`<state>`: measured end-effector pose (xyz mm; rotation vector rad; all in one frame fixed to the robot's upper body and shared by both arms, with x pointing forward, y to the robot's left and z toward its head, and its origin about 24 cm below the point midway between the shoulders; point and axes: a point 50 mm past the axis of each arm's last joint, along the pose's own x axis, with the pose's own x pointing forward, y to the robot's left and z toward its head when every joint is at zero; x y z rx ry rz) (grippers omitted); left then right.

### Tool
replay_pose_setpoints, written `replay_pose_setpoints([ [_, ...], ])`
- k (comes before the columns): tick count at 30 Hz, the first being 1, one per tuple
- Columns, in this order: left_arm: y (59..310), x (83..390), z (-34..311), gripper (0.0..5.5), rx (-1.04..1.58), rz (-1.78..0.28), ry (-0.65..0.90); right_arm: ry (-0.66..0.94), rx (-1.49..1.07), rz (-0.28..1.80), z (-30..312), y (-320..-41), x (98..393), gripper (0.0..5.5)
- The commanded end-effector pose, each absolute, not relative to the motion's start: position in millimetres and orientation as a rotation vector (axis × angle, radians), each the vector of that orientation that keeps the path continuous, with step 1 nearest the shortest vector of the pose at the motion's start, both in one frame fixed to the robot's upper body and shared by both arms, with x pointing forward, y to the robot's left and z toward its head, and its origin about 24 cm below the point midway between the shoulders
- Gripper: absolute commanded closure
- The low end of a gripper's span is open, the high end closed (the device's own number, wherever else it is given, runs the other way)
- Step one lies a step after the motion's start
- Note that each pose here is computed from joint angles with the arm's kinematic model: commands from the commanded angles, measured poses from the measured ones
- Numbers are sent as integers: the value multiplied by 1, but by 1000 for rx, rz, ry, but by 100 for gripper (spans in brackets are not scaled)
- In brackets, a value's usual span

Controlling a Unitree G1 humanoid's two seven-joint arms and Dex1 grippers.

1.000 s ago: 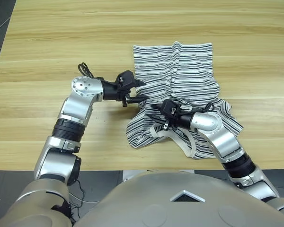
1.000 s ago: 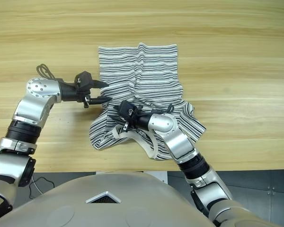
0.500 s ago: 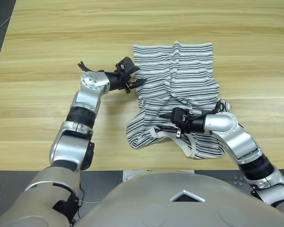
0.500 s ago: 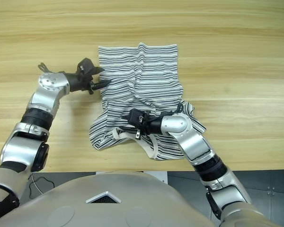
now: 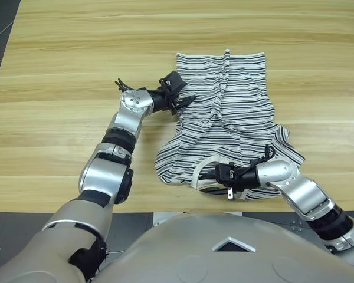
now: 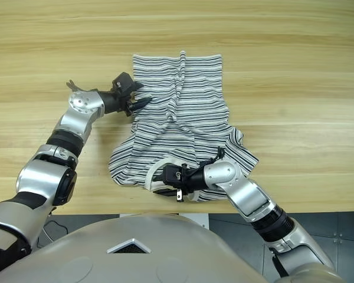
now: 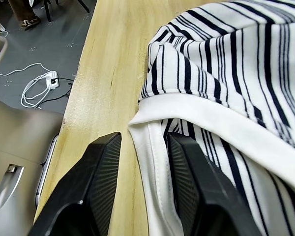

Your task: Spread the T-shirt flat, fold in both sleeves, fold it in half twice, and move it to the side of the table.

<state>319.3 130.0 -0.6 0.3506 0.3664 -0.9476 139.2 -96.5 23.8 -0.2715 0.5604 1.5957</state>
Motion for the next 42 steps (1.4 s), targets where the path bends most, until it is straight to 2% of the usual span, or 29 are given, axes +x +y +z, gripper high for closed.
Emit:
replay_pose_setpoints([
  [1, 133, 318, -5, 291, 364, -938, 397, 577, -271, 1632, 25, -101, 134, 376],
  [8, 136, 322, -3, 291, 375, -916, 394, 702, -255, 1774, 19, -114, 106, 376],
  [12, 138, 323, -3, 291, 382, -907, 396, 710, -263, 1759, 15, -116, 105, 376],
  [18, 140, 323, -3, 291, 383, -909, 399, 576, -223, 1599, 22, -106, 130, 376],
  [23, 140, 322, -3, 291, 381, -920, 401, 484, -160, 1640, 50, -106, 132, 376],
  [29, 137, 322, -2, 291, 374, -941, 393, 454, -312, 1685, 64, -128, 134, 376],
  [32, 137, 324, 4, 291, 361, -954, 370, 418, -338, 1607, 67, -134, 147, 376],
  [34, 140, 326, 12, 291, 337, -960, 332, 390, -342, 1500, 63, -130, 159, 376],
  [39, 163, 354, 83, 291, -53, -772, 34, 432, -297, 1467, 34, -108, 143, 376],
  [42, 182, 348, 98, 291, -188, -783, 3, 459, -294, 1474, 26, -105, 136, 376],
])
